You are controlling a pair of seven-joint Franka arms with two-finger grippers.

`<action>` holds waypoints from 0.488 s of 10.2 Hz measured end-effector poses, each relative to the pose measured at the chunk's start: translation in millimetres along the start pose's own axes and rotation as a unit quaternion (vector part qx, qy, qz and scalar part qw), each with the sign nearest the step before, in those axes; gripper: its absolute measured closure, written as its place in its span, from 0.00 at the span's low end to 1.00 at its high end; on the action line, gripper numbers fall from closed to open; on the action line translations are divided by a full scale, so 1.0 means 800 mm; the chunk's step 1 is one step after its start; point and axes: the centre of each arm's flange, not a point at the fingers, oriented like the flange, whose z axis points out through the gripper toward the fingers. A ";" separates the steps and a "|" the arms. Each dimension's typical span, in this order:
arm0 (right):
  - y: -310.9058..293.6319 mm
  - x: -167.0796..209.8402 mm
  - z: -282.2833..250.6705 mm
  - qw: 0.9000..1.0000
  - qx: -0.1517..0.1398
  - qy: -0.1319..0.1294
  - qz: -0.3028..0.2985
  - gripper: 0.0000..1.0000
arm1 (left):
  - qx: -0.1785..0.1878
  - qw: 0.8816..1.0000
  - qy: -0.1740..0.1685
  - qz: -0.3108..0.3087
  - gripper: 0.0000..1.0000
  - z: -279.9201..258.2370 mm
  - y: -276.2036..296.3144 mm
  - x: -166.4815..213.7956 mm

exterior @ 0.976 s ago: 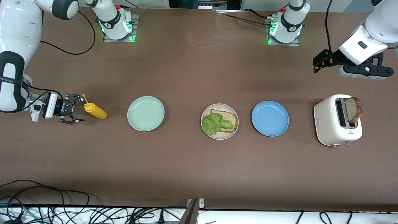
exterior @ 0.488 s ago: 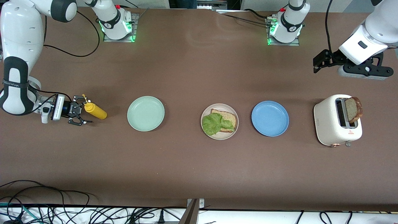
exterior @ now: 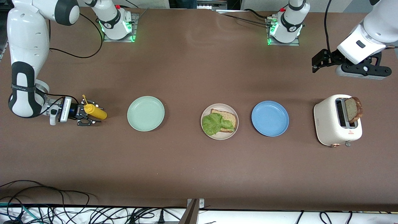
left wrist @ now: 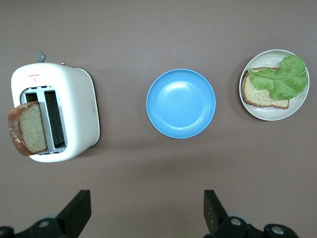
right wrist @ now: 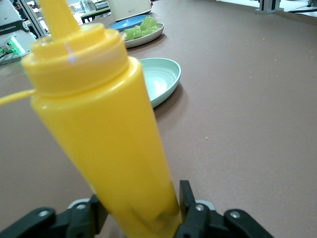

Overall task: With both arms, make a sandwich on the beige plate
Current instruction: 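Lift the yellow bottle and carry it toward the beige plate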

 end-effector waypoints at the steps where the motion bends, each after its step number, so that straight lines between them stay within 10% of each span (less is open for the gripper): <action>1: 0.004 0.004 0.000 1.000 -0.002 -0.004 -0.005 0.58 | 0.000 1.000 0.000 0.001 0.00 0.000 0.002 0.000; 5: 0.041 0.068 0.039 0.996 -0.009 -0.068 -0.051 0.63 | 0.000 1.000 0.000 0.001 0.00 0.000 0.001 0.000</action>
